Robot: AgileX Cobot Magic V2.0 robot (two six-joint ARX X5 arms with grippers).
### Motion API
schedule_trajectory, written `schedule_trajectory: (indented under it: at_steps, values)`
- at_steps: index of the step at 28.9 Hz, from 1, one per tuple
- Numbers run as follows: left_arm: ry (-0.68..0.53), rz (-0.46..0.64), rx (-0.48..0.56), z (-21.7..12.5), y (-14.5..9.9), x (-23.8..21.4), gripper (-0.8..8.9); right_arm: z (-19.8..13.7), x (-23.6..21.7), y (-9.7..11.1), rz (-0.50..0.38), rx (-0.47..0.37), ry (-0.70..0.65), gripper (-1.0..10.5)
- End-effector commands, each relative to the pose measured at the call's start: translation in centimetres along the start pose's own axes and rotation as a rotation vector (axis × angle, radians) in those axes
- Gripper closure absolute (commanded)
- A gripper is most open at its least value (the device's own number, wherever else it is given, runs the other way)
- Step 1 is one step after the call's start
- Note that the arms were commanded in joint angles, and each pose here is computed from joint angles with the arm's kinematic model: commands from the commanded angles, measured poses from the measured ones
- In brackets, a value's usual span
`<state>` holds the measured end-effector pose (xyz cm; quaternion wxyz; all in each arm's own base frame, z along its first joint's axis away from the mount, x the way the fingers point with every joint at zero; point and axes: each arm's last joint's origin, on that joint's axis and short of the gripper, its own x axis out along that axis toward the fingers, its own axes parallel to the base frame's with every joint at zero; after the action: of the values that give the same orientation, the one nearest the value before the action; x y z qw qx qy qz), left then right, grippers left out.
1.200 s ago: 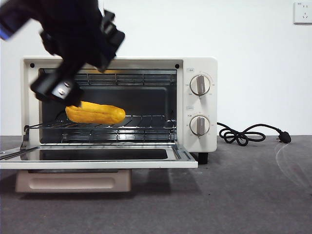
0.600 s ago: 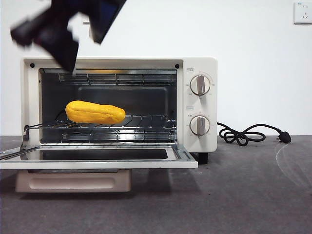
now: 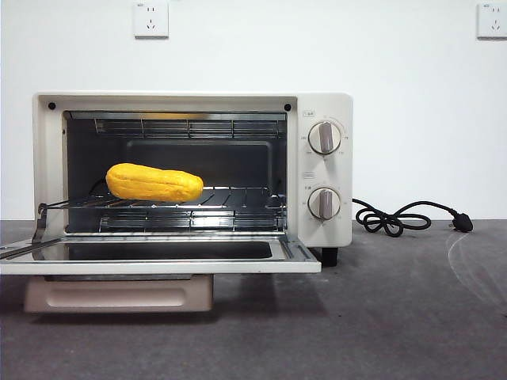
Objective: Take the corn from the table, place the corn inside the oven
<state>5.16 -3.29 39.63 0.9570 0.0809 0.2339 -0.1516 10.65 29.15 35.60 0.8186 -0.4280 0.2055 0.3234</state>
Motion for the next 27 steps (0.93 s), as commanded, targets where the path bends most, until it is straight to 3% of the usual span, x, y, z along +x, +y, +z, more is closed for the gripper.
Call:
schedule_trajectory:
  at_steps: [1, 9, 19, 27]
  values:
    - [0.017, -0.108, 0.062, -0.4, -1.0, 1.7, 8.22, -0.7, -1.4, -0.6, 0.058, 0.030, -0.016, 9.6]
    - [0.090, -0.363, 0.134, -2.4, -3.3, 5.8, 8.22, -2.6, -3.5, -3.4, 0.309, 0.140, -0.049, 9.6]
    - [0.150, -0.487, 0.076, -3.8, -2.2, 8.4, 8.23, -5.4, -2.4, -8.0, 0.393, 0.315, 0.019, 9.6]
    - [0.155, -0.540, -0.096, -3.7, 1.7, 10.7, 8.23, -7.3, -1.3, -11.0, 0.406, 0.411, 0.030, 9.6]
